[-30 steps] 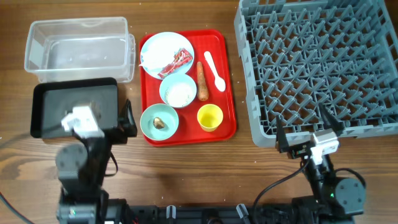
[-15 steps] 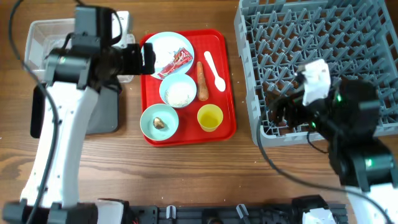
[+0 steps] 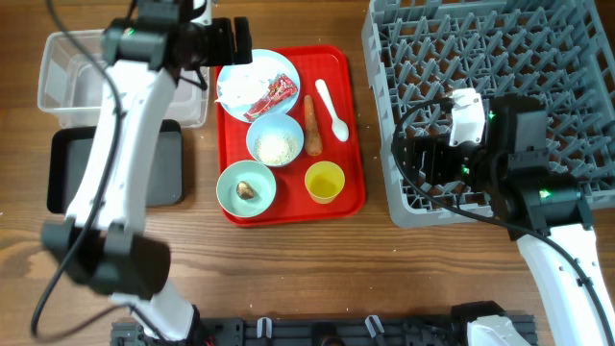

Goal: Sort waste into correct bins and load items into the dishwasher rack
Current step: 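Grasp the white tissue from the blue plate with left gripper, drop in clear bin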

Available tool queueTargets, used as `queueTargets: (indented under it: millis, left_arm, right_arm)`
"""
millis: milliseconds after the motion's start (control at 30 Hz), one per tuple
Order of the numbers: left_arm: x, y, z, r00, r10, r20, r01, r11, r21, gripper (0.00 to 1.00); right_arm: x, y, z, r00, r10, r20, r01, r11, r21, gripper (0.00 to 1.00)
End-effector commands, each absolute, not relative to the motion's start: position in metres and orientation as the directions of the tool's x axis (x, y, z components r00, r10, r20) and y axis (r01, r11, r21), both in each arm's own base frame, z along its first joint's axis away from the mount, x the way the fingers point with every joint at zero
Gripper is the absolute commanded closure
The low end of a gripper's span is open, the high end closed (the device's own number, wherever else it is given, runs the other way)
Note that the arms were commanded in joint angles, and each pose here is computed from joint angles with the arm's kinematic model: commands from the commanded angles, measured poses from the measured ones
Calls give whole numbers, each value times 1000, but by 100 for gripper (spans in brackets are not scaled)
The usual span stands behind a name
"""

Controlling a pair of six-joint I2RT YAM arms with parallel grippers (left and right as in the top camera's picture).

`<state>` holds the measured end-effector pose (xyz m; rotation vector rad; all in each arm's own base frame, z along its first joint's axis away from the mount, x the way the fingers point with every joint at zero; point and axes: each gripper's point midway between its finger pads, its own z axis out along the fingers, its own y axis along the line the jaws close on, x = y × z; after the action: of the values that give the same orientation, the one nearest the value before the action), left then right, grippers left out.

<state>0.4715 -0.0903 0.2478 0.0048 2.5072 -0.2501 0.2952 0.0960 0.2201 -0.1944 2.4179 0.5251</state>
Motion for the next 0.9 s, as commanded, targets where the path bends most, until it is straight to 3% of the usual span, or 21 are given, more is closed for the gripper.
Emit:
queueTargets:
  millis: [0,100,267,500,533,600,633,733,867]
  left_arm:
    - [499,-92,173,-873,45,-486,90,994,-69,0]
    - [506,-104,112,-899,191,-395,190,981,42,0]
    - [510,-105,58,-925,208,-319,192,978,80,0]
    - [519,-107,23,-933,189,-307,174,982,74,0]
    - [518,-107,19,-935,189,-299,175,982,74,5]
    - [517,-108,15,-938,186,-291,175,982,65,38]
    - [516,-110,15,-939,186,-291,177,983,58,60]
    - [514,-114,15,-943,173,-284,173,985,27,96]
    - [520,-114,56,-929,153,-338,156,988,19,96]
  right_arm:
    - [295,97,228,-780,9,-626,-263,903,340,0]
    - [295,97,227,-780,9,-625,-263,903,340,0]
    - [294,97,227,-781,8,-624,-263,903,341,0]
    - [294,97,227,-782,8,-623,-262,903,341,0]
    - [294,97,227,-782,8,-623,-262,903,340,0]
    - [295,96,226,-782,8,-624,-258,906,335,0]
    - [295,96,227,-782,8,-624,-258,906,335,0]
    - [295,96,226,-782,8,-624,-258,906,335,0]
    - [295,96,226,-782,8,-624,-258,906,335,0]
